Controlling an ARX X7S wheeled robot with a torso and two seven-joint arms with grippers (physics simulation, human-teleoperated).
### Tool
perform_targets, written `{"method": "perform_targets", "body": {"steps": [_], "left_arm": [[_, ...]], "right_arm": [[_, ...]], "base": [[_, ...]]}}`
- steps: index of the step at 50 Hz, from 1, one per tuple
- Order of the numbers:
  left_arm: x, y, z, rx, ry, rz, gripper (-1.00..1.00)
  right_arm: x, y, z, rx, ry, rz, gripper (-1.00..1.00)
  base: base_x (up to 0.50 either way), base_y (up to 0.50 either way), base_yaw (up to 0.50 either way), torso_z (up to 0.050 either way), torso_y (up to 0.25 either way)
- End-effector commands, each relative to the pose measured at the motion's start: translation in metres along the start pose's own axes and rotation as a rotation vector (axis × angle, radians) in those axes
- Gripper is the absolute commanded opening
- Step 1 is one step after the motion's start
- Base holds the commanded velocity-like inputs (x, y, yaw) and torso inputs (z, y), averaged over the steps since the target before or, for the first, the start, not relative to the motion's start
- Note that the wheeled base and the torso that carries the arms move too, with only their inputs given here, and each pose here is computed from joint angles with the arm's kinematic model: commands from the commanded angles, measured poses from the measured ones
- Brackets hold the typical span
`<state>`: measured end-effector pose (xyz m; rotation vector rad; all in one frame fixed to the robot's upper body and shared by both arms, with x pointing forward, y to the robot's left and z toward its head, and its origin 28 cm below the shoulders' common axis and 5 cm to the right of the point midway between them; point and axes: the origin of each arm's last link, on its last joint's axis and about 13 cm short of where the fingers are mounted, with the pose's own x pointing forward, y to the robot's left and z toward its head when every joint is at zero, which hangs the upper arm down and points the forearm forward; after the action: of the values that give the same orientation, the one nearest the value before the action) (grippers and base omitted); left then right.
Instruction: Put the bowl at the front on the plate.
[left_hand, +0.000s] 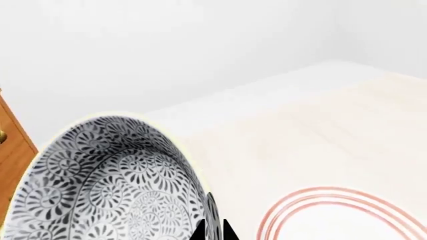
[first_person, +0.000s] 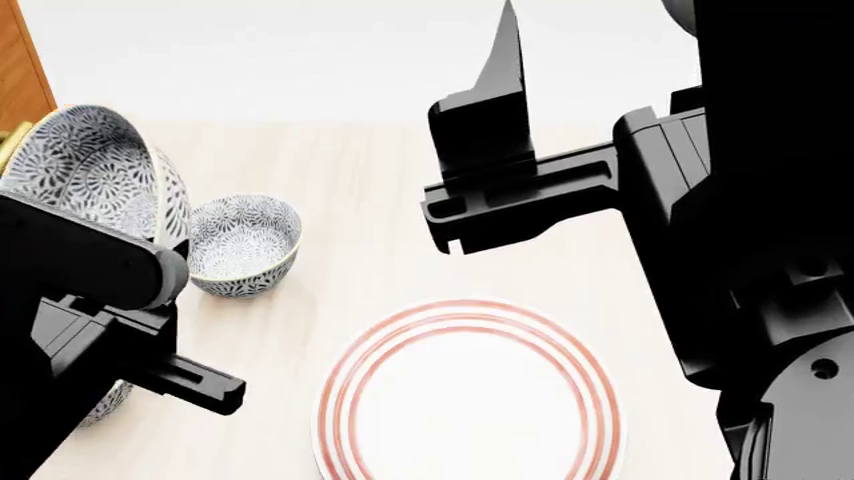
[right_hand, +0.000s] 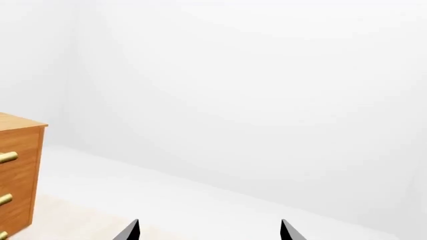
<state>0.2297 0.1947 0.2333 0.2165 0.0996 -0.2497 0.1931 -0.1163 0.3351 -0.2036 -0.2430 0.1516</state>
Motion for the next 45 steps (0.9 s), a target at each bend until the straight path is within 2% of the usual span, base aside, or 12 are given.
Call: {"method": "perform_targets", "body": {"steps": [1,23,38,45], "left_arm": [[0.011,0.002,0.011,0.037,-0.034,-0.013,-1.00],[0.028,0.000,0.025,0.105,-0.083,-0.050,-1.00],[0.052,-0.007,0.022,0.139,-0.076,-0.067,-1.00],[0.063,-0.010,0.025,0.183,-0.094,-0.073,-1.00]], "right_arm": [[0.001,0.000,-0.001,0.000,0.002,0.003,1.00],[0.001,0.001,0.000,-0.003,-0.001,0.006,1.00],[0.003,0.002,0.000,-0.005,0.002,0.011,1.00],[0.003,0.002,0.000,-0.004,0.000,0.012,1.00]], "base": [[0.00,0.00,0.00,0.000,0.000],[0.00,0.00,0.00,0.000,0.000],[0.00,0.00,0.00,0.000,0.000],[0.00,0.00,0.00,0.000,0.001]]}}
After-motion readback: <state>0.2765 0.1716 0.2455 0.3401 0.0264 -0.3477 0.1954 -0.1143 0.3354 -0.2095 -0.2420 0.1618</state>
